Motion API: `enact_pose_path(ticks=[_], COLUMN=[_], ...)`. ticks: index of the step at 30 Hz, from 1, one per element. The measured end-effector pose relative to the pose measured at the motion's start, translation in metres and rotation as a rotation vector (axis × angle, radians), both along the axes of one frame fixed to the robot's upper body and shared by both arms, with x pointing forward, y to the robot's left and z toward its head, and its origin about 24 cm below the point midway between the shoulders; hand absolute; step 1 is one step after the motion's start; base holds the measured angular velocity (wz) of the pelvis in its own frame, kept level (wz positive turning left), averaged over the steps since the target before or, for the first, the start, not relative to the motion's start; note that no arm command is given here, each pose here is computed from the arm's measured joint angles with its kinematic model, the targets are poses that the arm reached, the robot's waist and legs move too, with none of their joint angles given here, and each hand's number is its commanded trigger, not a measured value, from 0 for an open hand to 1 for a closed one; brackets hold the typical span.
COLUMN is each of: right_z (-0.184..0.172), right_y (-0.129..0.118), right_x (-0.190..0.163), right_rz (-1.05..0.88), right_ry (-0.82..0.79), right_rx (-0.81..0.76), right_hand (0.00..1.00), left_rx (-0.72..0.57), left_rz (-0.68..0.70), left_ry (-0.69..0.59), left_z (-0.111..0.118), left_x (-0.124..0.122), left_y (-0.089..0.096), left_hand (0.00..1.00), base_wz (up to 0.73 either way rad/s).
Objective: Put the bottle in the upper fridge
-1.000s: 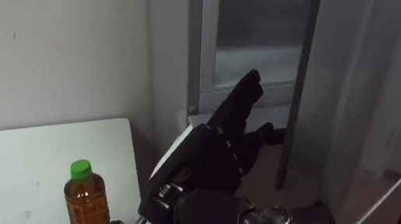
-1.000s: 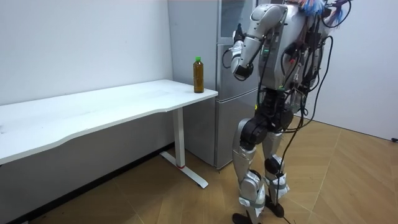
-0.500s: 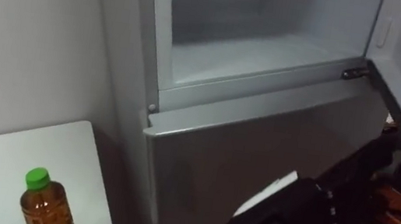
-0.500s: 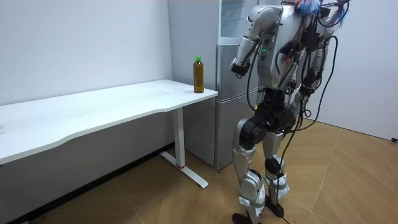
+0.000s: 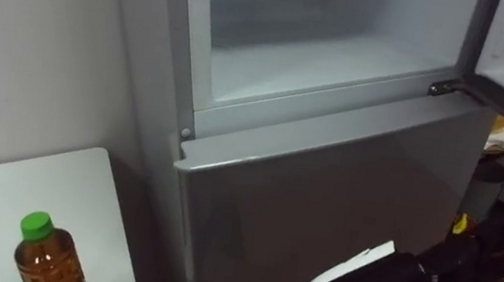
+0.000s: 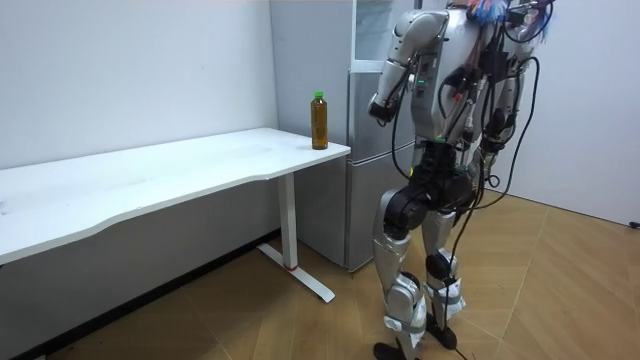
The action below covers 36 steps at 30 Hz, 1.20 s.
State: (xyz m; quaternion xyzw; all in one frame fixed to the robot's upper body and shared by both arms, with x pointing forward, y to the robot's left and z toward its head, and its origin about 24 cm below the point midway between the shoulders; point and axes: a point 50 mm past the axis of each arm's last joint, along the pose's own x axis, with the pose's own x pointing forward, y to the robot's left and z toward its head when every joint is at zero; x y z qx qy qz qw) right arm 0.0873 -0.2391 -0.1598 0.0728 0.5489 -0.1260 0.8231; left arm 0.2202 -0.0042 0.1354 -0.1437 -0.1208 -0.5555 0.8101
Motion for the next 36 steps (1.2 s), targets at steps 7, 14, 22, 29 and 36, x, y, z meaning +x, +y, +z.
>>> enact_pose_path(ticks=[7, 14, 22, 29, 36], right_z=[0.000, 0.000, -0.001, -0.001, -0.004], right_y=[0.000, 0.001, 0.002, 0.005, 0.011], right_x=[0.000, 0.000, -0.005, -0.005, -0.008], right_rz=[-0.015, -0.001, 0.030, 0.080, 0.096], right_ry=[-0.002, -0.003, 0.010, 0.016, 0.031], right_rx=[0.009, 0.022, 0.013, 0.005, 0.030], right_hand=[0.00, 0.00, 0.00, 0.00, 0.00], left_rx=[0.038, 0.073, 0.171, 0.330, 0.362], left_rz=[-0.002, 0.007, 0.038, 0.151, 0.242], left_ry=[-0.030, -0.017, -0.011, 0.009, 0.131], left_z=[-0.002, -0.010, -0.029, -0.056, -0.082], left_x=[0.000, -0.001, -0.006, -0.007, -0.018], left_y=[0.001, 0.006, 0.010, 0.037, 0.061], left_hand=[0.00, 0.00, 0.00, 0.00, 0.00], base_wz=[0.02, 0.02, 0.15, 0.21, 0.20])
